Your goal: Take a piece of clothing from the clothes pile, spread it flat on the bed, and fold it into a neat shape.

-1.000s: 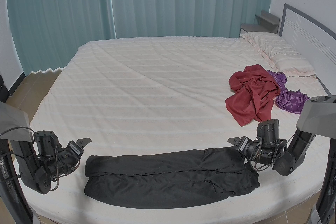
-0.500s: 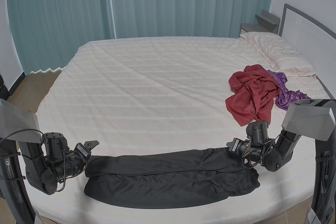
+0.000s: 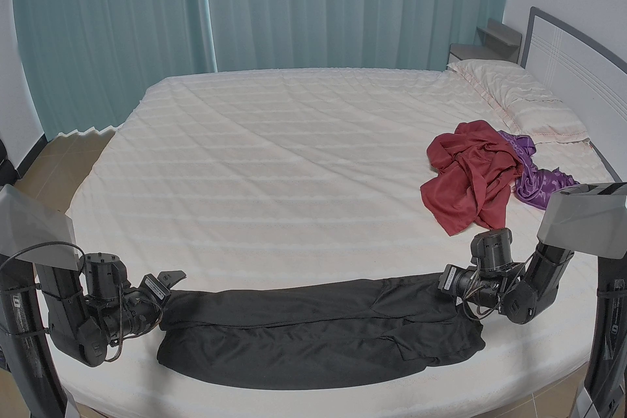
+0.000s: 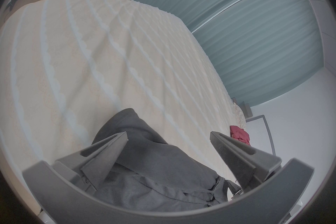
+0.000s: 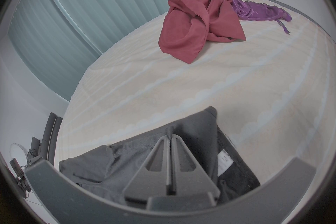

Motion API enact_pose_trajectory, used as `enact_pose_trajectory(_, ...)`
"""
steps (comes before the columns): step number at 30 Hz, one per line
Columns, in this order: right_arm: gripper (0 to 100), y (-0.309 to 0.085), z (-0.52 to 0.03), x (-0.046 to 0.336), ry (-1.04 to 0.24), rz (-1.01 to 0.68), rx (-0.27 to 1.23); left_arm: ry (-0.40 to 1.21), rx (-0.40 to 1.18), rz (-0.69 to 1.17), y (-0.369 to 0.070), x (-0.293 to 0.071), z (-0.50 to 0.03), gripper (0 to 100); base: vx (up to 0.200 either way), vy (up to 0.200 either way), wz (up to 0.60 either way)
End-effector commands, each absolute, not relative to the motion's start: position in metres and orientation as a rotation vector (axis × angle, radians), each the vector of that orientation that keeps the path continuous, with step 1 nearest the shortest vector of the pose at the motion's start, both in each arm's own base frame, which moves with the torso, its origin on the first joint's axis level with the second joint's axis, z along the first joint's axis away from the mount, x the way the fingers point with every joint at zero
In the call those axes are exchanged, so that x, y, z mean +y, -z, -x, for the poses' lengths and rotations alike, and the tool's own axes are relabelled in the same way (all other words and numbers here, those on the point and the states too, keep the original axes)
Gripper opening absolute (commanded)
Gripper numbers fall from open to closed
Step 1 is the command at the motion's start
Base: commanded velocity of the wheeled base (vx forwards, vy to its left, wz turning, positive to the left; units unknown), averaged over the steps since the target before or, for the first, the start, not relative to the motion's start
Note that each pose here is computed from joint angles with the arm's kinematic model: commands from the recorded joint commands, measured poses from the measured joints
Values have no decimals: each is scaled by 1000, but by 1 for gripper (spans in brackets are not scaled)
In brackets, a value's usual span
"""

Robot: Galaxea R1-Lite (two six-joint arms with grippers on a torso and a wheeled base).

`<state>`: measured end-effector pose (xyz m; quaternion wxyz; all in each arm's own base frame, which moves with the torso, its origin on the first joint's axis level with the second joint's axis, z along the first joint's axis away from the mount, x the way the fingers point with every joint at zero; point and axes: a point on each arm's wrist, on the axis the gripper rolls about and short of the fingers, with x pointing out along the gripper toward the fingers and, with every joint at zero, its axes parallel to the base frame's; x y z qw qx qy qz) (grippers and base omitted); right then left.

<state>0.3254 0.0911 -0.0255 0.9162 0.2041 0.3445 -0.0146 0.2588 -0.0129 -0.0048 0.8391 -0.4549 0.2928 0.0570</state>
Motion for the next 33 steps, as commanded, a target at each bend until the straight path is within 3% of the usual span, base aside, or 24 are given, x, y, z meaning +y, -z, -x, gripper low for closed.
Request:
enact_pose_trajectory(1,100,23,-327,89,29,-405,701,-126,630,962,7,-13,-258,100,0,0,0)
enact_pose_trajectory(6,100,4,-337,89,19,-377,620,-126,630,962,7,-13,-258,100,0,0,0)
enact_pose_trajectory(10,100,-6,-342,116,-66,-362,576,-125,637,961,9,-14,-258,100,0,0,0)
enact_pose_trajectory(17,100,17,-343,168,-196,-272,632,-112,649,960,9,-19,-256,100,0,0,0)
enact_pose_trajectory(30,100,34,-351,186,-249,-100,709,-116,656,960,11,-19,-256,100,0,0,0)
enact_pose_trajectory(31,0,34,-351,186,-248,-94,711,-118,655,960,11,-18,-256,100,0,0,0)
enact_pose_trajectory(33,0,35,-350,187,-249,-83,708,-118,655,960,11,-18,-256,100,0,0,0)
